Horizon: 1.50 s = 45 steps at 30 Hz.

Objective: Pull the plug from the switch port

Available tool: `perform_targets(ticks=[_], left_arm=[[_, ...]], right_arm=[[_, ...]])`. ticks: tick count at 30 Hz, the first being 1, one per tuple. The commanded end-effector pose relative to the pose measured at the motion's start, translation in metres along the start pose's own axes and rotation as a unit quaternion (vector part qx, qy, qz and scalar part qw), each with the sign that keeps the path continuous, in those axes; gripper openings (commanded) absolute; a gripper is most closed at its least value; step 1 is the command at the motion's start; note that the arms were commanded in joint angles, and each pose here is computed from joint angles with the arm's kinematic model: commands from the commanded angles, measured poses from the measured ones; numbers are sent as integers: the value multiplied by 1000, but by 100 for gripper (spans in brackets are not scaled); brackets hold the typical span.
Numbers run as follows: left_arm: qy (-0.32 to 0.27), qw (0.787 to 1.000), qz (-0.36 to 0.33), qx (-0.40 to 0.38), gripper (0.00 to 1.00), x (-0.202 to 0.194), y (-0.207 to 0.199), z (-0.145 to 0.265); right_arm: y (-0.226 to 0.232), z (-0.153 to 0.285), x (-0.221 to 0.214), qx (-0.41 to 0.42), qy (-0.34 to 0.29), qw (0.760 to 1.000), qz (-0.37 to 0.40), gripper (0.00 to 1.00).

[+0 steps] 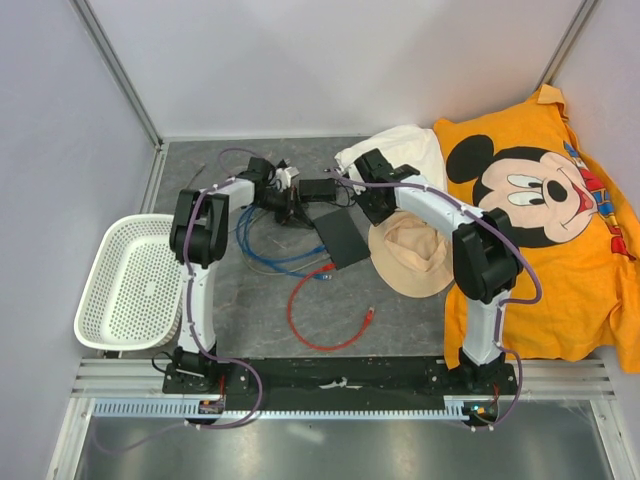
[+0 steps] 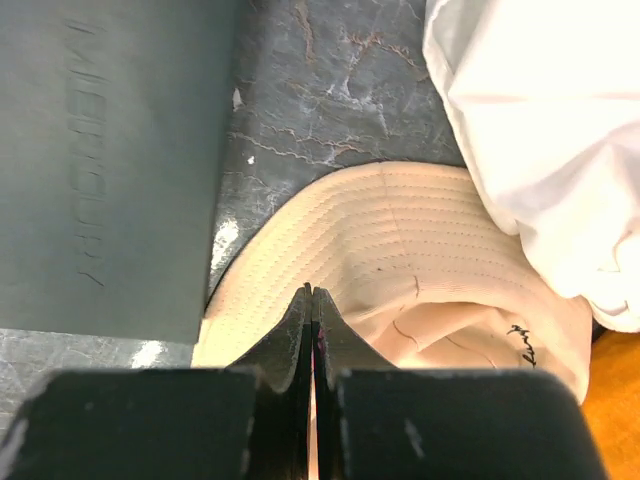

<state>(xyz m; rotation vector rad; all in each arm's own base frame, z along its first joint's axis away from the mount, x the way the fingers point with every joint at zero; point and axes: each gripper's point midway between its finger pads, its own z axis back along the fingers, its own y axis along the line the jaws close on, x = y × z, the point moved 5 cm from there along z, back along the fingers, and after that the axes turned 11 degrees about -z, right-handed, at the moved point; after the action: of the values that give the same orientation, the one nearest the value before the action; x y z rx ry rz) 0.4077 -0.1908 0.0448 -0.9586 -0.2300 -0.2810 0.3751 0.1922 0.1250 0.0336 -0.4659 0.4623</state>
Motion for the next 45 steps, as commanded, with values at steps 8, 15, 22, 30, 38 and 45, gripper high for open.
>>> perform_targets(ticks=[8,15,22,30,38,45], left_arm=[[-32,998,-56,8,36,30,-38,4],[-13,995,-65,-78,48,4,-56,12],[10,995,-54,-87,49,-5,-34,-11],[44,993,-45,-97,47,-27,-32,-34],[54,991,-40,-116,39,-28,-33,-41],[62,990,-42,-120,38,-30,-36,-45]], right_arm=[[22,2,-4,62,8,998,-9,0],[44,-10,-26,131,46,990,4,0],[54,-17,-38,136,66,988,16,0],[57,-23,-43,130,75,988,22,0],[56,-26,-43,124,77,989,21,0],[57,-30,-42,125,80,989,21,0]])
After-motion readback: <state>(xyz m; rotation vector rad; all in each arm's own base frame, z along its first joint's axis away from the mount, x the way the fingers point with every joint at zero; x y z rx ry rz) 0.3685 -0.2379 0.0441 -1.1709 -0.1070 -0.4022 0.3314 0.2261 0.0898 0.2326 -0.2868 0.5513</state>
